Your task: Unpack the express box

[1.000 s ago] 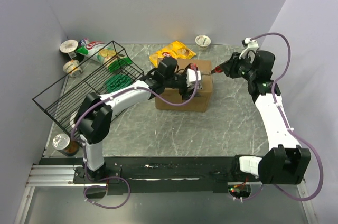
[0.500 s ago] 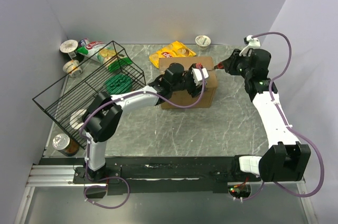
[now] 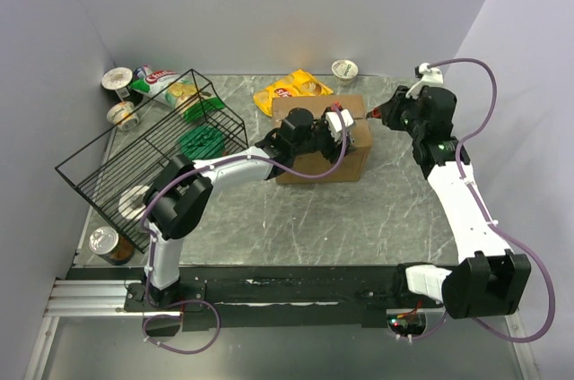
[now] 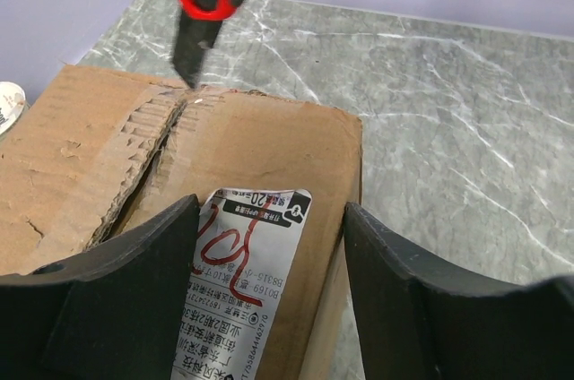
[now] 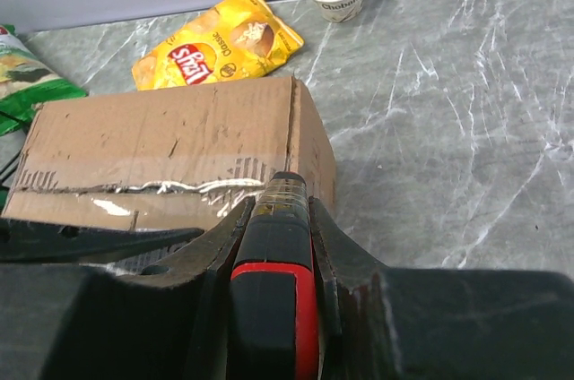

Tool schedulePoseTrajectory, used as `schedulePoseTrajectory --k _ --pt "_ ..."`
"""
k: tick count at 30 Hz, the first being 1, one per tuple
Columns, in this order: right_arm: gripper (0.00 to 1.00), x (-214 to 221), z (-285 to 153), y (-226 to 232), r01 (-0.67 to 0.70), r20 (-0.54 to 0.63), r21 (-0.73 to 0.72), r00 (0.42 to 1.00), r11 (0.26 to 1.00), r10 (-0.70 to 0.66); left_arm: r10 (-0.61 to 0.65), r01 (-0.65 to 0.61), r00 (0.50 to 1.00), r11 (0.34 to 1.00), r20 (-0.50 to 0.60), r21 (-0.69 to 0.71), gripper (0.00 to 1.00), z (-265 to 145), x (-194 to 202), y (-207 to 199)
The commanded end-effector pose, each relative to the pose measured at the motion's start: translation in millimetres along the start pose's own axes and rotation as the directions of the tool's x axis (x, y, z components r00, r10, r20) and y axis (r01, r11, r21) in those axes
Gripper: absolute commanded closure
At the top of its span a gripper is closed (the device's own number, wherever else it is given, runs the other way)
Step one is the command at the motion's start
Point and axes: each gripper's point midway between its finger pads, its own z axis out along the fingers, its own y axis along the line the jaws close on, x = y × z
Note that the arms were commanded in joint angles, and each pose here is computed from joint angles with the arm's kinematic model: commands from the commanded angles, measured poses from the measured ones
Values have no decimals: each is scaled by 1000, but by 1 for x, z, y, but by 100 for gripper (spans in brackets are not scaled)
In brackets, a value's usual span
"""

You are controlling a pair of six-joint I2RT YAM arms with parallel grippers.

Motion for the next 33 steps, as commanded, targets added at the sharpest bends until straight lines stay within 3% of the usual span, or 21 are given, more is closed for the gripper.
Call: schedulePoseTrajectory --k 1,16,25,28,33 --pt "100 30 -27 9 -23 -108 -19 994 1000 20 -135 101 975 977 -177 -188 40 -6 75 37" --pt "100 43 -50 13 80 -142 -83 986 993 -91 -168 129 967 970 -190 -204 42 -10 84 44" --pt "100 30 -75 19 110 -132 -100 984 989 -123 -178 147 964 976 -197 -164 44 -11 86 36" --pt "100 2 -76 19 150 -38 -97 987 984 -155 -161 154 975 987 -151 -54 34 -9 63 20" --pt "100 -41 -70 12 214 83 -64 974 975 -209 -112 108 993 984 22 142 23 -13 -39 3"
